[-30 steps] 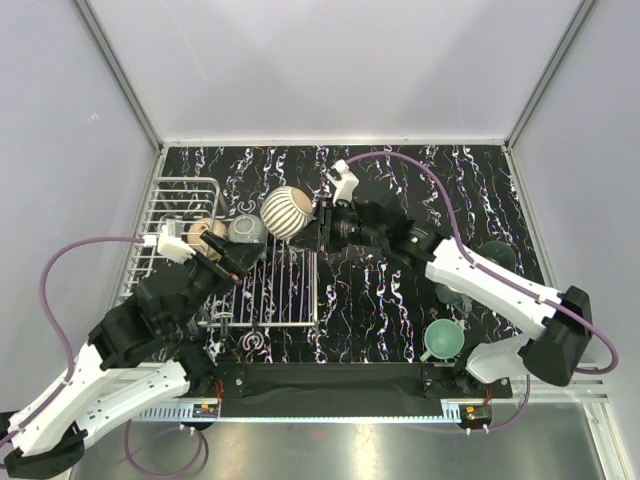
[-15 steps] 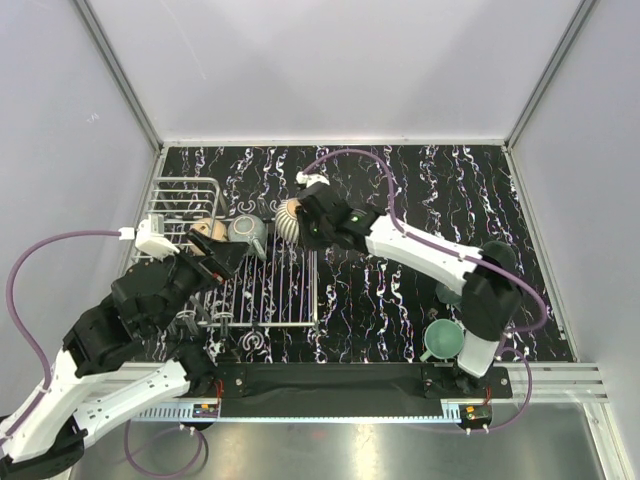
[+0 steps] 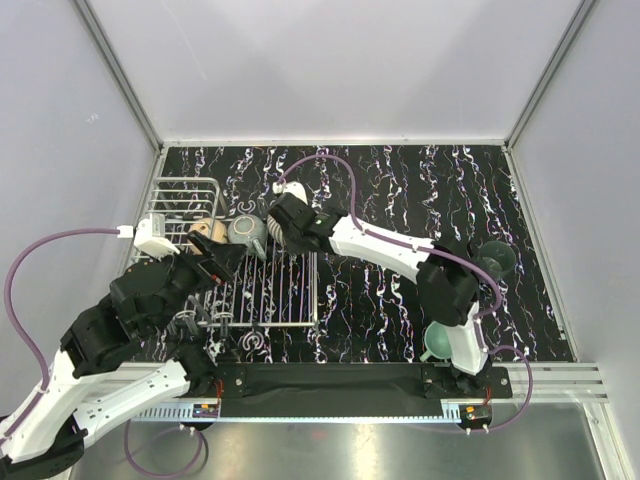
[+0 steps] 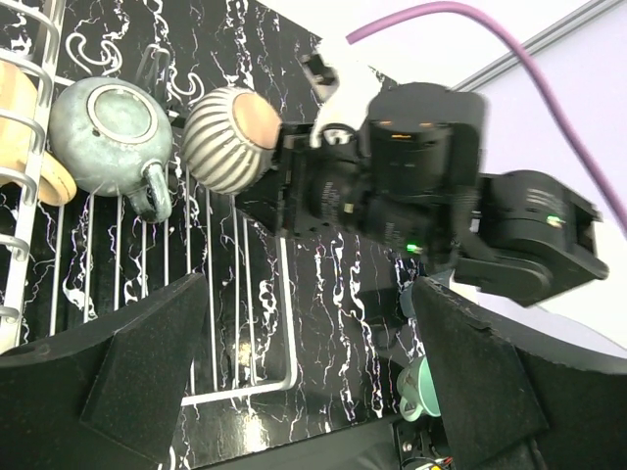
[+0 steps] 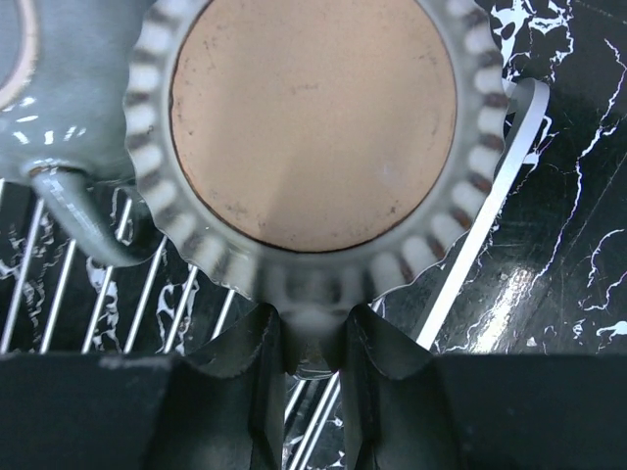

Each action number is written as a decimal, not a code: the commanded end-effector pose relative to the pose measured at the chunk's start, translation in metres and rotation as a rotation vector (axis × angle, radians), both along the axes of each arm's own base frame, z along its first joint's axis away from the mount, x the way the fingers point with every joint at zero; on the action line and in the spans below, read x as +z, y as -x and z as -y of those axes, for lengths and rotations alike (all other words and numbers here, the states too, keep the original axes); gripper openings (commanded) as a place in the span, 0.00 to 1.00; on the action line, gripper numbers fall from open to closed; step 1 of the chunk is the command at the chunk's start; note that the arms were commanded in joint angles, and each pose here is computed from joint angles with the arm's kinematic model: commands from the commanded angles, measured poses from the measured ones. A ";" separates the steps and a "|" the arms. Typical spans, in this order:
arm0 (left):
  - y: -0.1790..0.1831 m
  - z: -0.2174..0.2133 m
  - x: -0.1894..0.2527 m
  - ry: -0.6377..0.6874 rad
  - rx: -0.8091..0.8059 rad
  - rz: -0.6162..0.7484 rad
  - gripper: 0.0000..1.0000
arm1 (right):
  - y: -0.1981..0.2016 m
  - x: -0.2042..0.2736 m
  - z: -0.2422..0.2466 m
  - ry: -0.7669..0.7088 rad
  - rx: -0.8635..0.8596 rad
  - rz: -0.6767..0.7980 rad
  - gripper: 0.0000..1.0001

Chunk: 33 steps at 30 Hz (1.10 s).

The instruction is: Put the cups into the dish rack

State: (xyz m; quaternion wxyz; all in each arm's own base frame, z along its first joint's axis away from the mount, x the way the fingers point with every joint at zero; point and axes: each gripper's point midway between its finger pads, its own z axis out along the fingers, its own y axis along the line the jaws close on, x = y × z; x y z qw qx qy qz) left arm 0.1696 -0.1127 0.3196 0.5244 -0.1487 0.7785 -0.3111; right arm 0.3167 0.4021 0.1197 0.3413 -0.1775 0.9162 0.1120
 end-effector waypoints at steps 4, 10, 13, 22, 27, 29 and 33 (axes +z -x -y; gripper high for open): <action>0.001 -0.007 0.022 0.027 0.014 0.061 0.91 | -0.014 0.028 -0.026 -0.049 -0.028 0.110 0.00; 0.002 -0.008 0.018 0.028 0.014 0.055 0.91 | -0.012 0.023 -0.041 -0.072 -0.005 0.107 0.00; 0.003 -0.009 0.017 0.030 0.015 0.050 0.91 | -0.013 0.022 -0.049 -0.089 0.010 0.108 0.00; 0.005 -0.014 0.017 0.036 0.028 0.046 0.91 | -0.014 0.021 -0.070 -0.128 0.056 0.125 0.00; 0.005 -0.013 0.017 0.042 0.028 0.044 0.91 | -0.015 0.015 -0.079 -0.123 0.078 0.130 0.00; 0.005 -0.013 0.015 0.038 0.028 0.041 0.91 | -0.016 0.015 -0.081 -0.116 0.078 0.137 0.00; 0.005 -0.012 0.016 0.042 0.024 0.039 0.91 | -0.015 0.014 -0.082 -0.106 0.075 0.152 0.00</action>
